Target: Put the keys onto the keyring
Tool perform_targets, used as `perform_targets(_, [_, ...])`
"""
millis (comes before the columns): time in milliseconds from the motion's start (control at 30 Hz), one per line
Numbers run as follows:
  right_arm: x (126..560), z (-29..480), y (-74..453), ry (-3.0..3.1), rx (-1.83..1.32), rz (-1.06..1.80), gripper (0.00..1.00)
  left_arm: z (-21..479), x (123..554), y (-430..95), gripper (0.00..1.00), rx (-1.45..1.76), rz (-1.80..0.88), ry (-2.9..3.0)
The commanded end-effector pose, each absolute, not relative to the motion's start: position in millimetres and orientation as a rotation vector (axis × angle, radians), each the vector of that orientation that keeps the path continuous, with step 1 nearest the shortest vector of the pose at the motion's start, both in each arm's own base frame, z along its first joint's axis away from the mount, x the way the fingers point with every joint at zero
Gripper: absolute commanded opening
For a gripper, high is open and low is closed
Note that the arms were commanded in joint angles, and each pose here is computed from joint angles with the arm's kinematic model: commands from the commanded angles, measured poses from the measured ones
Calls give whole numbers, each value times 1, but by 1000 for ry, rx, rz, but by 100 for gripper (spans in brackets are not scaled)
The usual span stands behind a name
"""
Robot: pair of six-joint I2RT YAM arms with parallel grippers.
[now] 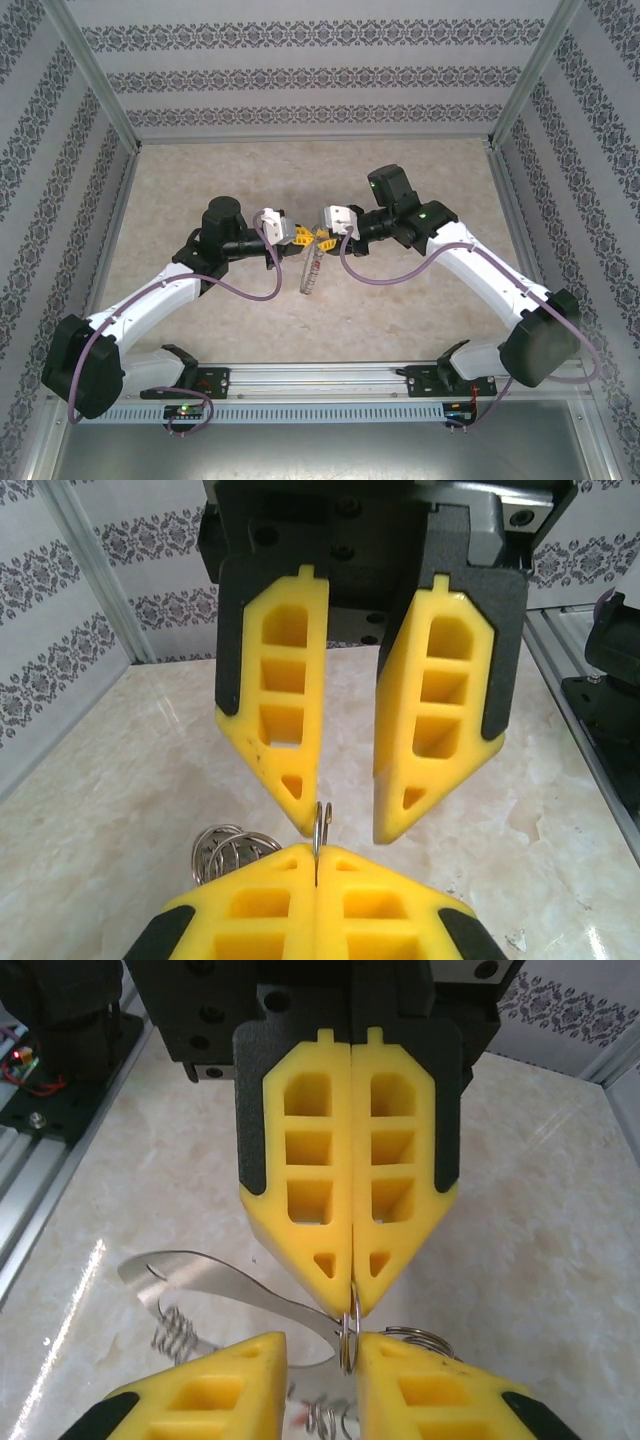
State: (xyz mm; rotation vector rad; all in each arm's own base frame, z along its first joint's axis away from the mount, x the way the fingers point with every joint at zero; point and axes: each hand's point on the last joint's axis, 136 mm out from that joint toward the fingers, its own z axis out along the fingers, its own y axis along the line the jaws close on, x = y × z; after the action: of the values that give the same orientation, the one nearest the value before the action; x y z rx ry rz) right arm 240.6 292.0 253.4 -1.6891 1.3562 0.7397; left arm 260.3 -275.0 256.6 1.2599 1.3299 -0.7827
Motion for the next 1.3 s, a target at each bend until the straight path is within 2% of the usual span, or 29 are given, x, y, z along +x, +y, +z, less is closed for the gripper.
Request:
perform_targets(0, [230, 262, 289, 1332, -1667, 811, 27, 266, 255, -276, 0, 1288, -757, 1281])
perform_targets(133, [240, 261, 277, 1395, -1609, 798, 29, 262, 261, -273, 0, 1274, -711, 1313])
perform_targets(267, [277, 257, 259, 1628, -1376, 793, 31, 255, 291, -256, 0, 1122, -597, 1464])
perform_targets(367, [322, 241, 241, 1906, -1078, 669, 34, 257, 297, -244, 0, 1062, -567, 1508])
perform_targets(467, [359, 213, 213, 2174, -757, 527, 29, 259, 298, -232, 0, 1020, -567, 1561])
perform_targets(633, [390, 182, 177, 2475, -237, 500, 28, 256, 293, -217, 0, 1038, -543, 1655])
perform_targets(700, [393, 172, 176, 2558, -72, 608, 31, 252, 291, -210, 0, 1034, -546, 1689])
perform_targets(800, [397, 155, 176, 2537, -205, 612, 31, 250, 289, -205, 0, 1016, -560, 1692])
perform_targets(900, [387, 138, 183, 2465, -581, 665, 32, 248, 292, -199, 0, 985, -573, 1713])
perform_targets(1000, [384, 118, 172, 2504, -774, 556, 31, 250, 294, -199, 0, 981, -593, 1717])
perform_targets(1267, [390, 84, 178, 2707, -863, 673, 23, 250, 296, -199, 0, 974, -626, 1711])
